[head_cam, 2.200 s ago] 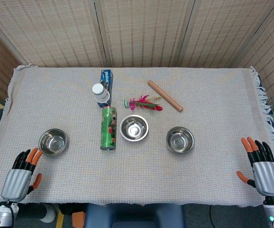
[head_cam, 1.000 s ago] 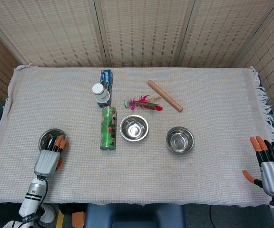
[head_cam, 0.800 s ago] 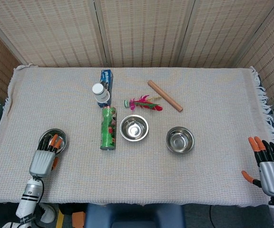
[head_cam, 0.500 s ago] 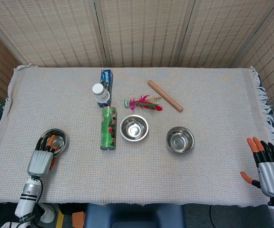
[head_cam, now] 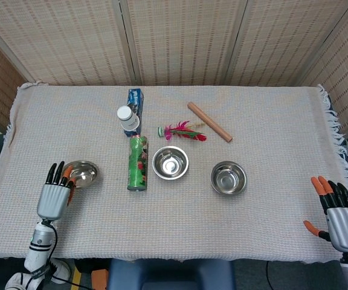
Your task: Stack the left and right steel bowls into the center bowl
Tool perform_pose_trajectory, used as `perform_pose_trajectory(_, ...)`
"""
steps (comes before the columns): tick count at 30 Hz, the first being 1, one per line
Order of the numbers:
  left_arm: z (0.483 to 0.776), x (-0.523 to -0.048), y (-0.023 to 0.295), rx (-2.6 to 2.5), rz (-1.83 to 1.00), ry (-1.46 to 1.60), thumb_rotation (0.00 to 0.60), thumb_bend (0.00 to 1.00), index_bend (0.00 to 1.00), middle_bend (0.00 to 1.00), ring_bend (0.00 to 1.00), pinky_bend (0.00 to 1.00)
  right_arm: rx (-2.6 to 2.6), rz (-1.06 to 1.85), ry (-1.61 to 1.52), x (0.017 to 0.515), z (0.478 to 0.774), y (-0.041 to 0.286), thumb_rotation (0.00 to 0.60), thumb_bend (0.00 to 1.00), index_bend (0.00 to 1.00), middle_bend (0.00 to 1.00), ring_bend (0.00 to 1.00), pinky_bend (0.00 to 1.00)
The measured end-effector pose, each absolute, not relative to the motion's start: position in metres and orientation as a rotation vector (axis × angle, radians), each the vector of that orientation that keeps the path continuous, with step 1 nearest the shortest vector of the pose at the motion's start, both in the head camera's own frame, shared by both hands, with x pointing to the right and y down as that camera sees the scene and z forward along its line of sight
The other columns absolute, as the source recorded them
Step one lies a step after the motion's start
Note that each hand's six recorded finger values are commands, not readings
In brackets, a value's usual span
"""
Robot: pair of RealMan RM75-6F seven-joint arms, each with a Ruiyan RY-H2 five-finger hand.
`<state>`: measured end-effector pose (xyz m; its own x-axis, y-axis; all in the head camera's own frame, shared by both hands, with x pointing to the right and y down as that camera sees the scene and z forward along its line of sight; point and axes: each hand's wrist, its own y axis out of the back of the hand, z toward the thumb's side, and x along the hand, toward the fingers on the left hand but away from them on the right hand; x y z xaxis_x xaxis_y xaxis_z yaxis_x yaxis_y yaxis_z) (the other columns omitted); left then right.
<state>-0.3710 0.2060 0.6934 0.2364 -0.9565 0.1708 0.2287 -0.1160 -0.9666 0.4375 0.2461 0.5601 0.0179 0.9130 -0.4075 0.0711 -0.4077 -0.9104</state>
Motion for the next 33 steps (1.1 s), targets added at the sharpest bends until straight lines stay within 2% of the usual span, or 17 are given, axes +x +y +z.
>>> perform_pose_trajectory(10,0.671,-0.294,0.161,-1.31,-0.976,0.89,0.6,0.64,0.78,0.24,0.07,0.14,-1.572,1.469,-1.051,0.44,0.556,0.245,0.6,0.05,0.0,0.0,0.0,0.0)
perform_pose_trajectory(19,0.676,-0.206,0.123,-1.401,-0.849,0.876,0.6,0.63,0.78,0.24,0.08,0.14,-1.562,1.475,-1.08,0.446,0.553,0.242,0.6,0.05,0.0,0.0,0.0,0.0)
perform_pose_trajectory(23,0.687,-0.169,0.122,-1.456,-0.834,0.838,0.6,0.63,0.78,0.24,0.08,0.14,-1.562,1.475,-1.096,0.449,0.55,0.241,0.6,0.05,0.0,0.0,0.0,0.0)
perform_pose_trajectory(28,0.703,-0.147,0.127,-1.468,-0.851,0.775,0.6,0.64,0.77,0.24,0.08,0.14,-1.563,1.47,-1.117,0.453,0.546,0.239,0.6,0.05,0.0,0.0,0.0,0.0)
perform_pose_trajectory(33,0.716,-0.139,0.133,-1.474,-0.876,0.726,0.6,0.61,0.66,0.24,0.08,0.14,-1.565,1.464,-1.126,0.455,0.543,0.24,0.6,0.05,0.0,0.0,0.0,0.0)
